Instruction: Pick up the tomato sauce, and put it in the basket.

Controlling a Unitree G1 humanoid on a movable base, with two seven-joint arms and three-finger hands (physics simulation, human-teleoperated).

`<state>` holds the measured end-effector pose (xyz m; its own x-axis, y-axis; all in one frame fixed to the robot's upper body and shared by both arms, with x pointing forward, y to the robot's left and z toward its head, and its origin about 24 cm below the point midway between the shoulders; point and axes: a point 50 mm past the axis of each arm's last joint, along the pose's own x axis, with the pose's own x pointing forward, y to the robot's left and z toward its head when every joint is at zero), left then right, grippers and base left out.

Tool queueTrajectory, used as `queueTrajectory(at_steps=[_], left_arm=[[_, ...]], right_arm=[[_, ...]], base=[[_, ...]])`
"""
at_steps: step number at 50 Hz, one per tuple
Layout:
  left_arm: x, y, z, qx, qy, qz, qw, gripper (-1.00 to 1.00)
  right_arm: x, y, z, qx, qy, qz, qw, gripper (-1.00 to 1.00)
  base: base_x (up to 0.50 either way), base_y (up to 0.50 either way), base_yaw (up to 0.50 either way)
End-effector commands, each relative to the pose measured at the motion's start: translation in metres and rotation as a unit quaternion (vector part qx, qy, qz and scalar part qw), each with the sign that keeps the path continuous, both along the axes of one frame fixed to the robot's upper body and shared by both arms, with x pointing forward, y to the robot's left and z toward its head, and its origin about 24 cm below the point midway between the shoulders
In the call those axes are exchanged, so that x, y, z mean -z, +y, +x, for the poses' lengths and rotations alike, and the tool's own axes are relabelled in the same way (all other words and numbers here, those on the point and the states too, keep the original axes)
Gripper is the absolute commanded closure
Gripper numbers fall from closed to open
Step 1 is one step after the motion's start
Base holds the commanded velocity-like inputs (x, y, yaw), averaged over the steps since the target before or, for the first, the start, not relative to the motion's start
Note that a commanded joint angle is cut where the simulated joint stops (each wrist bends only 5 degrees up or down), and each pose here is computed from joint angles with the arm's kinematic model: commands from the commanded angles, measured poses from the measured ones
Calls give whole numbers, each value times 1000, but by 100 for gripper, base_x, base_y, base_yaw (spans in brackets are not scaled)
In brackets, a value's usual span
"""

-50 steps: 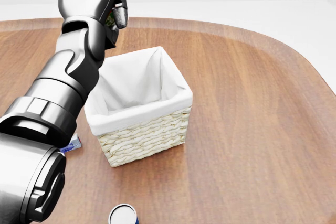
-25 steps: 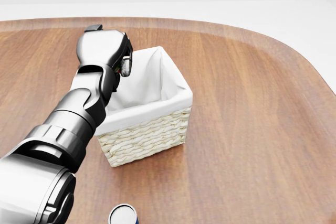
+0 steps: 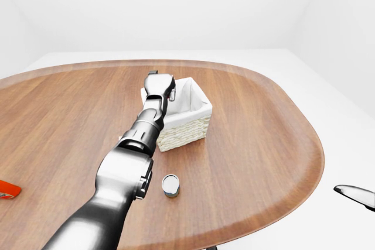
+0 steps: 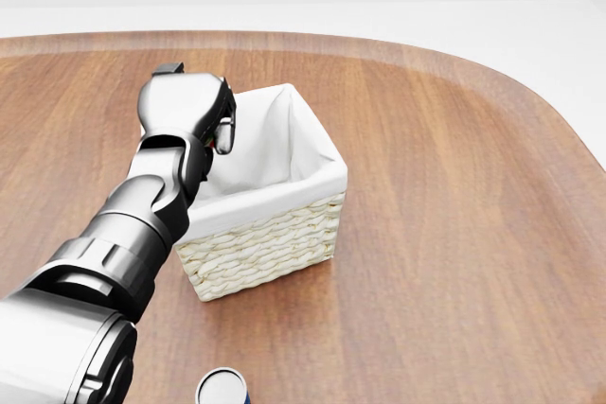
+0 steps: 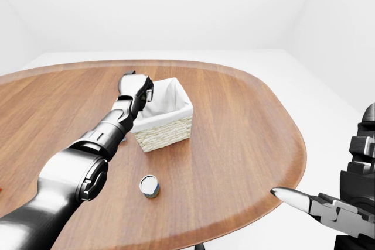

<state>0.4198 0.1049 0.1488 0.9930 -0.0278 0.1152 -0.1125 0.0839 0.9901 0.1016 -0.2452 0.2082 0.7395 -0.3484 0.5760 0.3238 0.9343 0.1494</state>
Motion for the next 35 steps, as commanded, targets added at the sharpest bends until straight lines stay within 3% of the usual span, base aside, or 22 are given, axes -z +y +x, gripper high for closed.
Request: queueTrajectory(at_steps=[1,2,3,35], left_arm=[[-6,1,1,-2,-25,-4,1000,8],[-6,1,1,-2,-26,-2,1000,-54],[-6,1,1,-3,-25,-7,1000,-100],[-7,6,1,-11,-33,-10,999,-100]], right_arm=[[0,0,0,0,0,1,1000,-100],[0,0,0,0,0,1,1000,-100],[0,-1,0,0,0,1,1000,-100],[-1,-1,0,0,-1,0,1000,-100]], base=[[0,0,0],[0,0,0],[0,0,0],[0,0,0]])
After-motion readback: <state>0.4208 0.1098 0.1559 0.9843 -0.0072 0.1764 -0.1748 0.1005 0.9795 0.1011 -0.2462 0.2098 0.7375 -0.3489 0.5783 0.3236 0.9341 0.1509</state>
